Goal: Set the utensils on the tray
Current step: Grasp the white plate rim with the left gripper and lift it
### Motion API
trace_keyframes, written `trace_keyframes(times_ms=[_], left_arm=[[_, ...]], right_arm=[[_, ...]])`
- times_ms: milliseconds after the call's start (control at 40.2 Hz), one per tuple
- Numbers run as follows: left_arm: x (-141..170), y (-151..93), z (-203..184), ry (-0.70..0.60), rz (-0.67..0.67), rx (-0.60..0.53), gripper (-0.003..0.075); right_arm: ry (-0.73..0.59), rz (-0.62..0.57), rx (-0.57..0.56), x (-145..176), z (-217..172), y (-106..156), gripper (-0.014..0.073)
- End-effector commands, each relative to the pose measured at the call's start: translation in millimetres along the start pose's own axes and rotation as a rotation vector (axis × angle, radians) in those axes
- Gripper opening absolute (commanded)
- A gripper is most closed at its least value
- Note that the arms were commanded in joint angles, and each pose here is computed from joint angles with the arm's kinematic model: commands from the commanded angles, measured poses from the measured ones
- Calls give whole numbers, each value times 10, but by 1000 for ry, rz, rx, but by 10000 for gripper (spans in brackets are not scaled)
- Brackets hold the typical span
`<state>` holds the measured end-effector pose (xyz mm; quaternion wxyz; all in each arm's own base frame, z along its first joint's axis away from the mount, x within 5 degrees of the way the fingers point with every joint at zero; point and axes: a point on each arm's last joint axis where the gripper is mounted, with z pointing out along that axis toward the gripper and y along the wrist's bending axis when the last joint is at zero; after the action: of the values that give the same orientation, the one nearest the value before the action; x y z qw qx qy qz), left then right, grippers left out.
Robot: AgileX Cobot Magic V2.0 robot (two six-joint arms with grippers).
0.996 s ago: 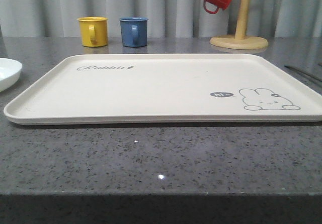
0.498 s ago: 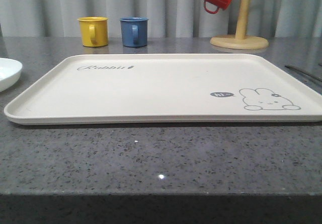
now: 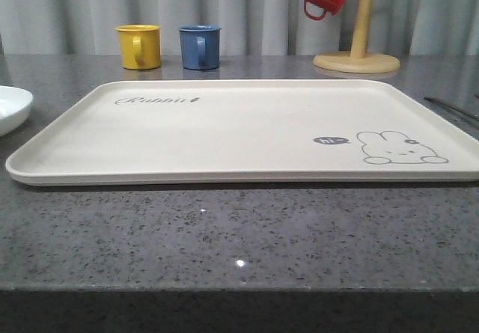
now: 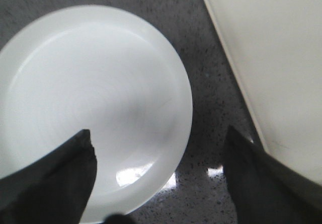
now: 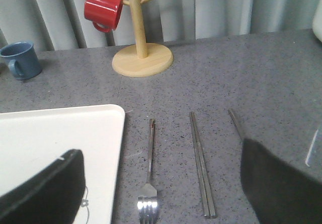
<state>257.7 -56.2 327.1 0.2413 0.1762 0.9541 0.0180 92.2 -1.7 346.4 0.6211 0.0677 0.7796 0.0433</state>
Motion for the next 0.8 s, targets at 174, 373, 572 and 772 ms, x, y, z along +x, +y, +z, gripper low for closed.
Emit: trace_keyframes(times_ms=[174, 373, 572, 772], left_arm=[[-197, -73, 387, 120, 42, 83, 440], [-216, -84, 596, 165, 45, 90, 439], [-218, -92, 726, 196, 46, 95, 349], [-208, -96, 775, 221, 47, 99, 86]], right_arm=[[-97, -5, -7, -167, -30, 19, 648], [-97, -5, -7, -167, -30, 19, 648], [-97, -5, -7, -167, -30, 19, 648], [-97, -5, -7, -167, -30, 19, 648]])
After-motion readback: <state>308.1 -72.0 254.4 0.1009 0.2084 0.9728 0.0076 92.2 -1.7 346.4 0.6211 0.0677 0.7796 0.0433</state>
